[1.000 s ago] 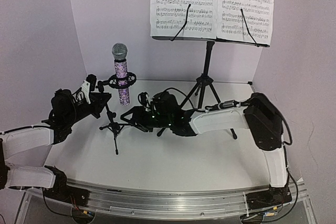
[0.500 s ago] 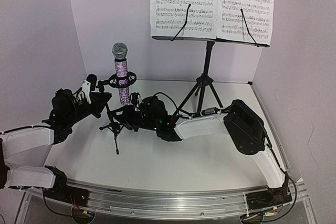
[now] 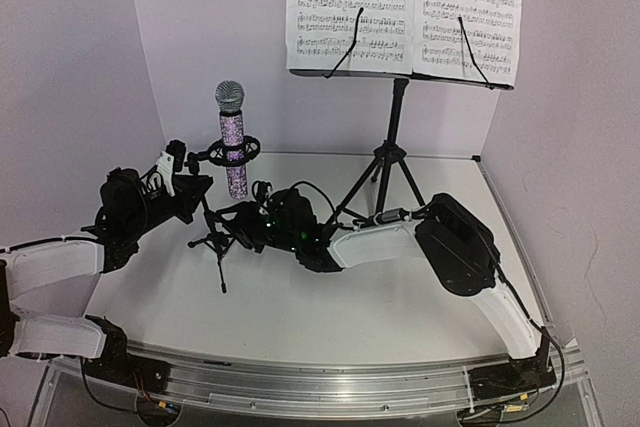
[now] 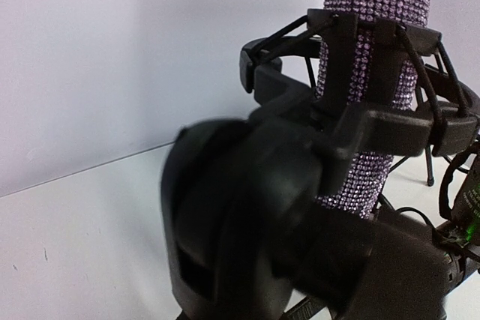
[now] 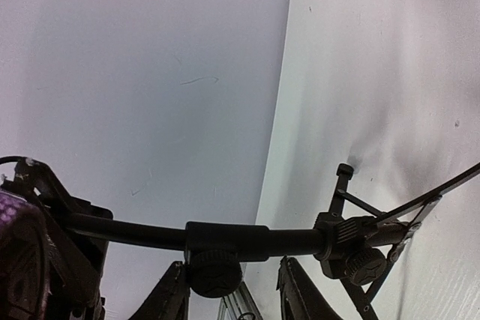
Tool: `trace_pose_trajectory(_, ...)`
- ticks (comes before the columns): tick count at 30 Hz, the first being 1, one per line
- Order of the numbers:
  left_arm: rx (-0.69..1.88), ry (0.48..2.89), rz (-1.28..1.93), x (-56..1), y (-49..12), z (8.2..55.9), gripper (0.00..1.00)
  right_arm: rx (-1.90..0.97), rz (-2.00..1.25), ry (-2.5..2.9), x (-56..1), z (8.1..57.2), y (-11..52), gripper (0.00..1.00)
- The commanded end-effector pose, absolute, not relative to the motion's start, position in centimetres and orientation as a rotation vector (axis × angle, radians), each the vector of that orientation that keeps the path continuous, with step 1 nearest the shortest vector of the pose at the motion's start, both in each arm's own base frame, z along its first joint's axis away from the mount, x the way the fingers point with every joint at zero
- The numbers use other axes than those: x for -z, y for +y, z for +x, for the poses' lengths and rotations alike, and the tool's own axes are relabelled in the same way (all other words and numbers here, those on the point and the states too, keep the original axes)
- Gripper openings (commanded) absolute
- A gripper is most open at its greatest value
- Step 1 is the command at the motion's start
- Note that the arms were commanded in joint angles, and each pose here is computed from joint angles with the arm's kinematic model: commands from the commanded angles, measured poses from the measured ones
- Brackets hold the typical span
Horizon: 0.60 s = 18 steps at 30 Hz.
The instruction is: Pack up the instrument practice props
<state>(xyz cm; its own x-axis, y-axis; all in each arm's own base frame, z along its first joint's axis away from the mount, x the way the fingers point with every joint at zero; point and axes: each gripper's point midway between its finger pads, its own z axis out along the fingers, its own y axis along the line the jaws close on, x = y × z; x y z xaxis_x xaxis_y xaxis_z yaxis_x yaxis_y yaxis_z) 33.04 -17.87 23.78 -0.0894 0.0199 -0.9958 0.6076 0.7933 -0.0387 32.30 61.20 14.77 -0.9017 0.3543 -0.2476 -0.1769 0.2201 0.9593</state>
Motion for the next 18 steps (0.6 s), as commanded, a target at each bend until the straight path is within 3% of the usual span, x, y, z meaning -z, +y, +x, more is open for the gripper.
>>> trace_pose_trajectory(1, 0.598, 1.615, 0.513, -24.26, -18.75, 32.94, 0.0, -1.79, 0.258, 2.019, -16.58, 33.72, 61.15, 0.36)
trace_pose_trajectory(9, 0.598, 1.609, 0.518, -24.38, -18.85, 33.05, 0.0, -1.842, 0.264, 2.016, -16.65, 33.92, 62.11, 0.28)
trace_pose_trajectory(13, 0.595, 1.604, 0.519, -24.56, -18.89, 33.17, 0.0, -1.842, 0.283, 2.018, -16.41, 34.06, 62.06, 0.15)
trace_pose_trajectory(18, 0.587, 1.605, 0.517, -24.56, -18.81, 33.3, 0.0, -1.853, 0.268, 2.036, -16.35, 33.59, 62.07, 0.18)
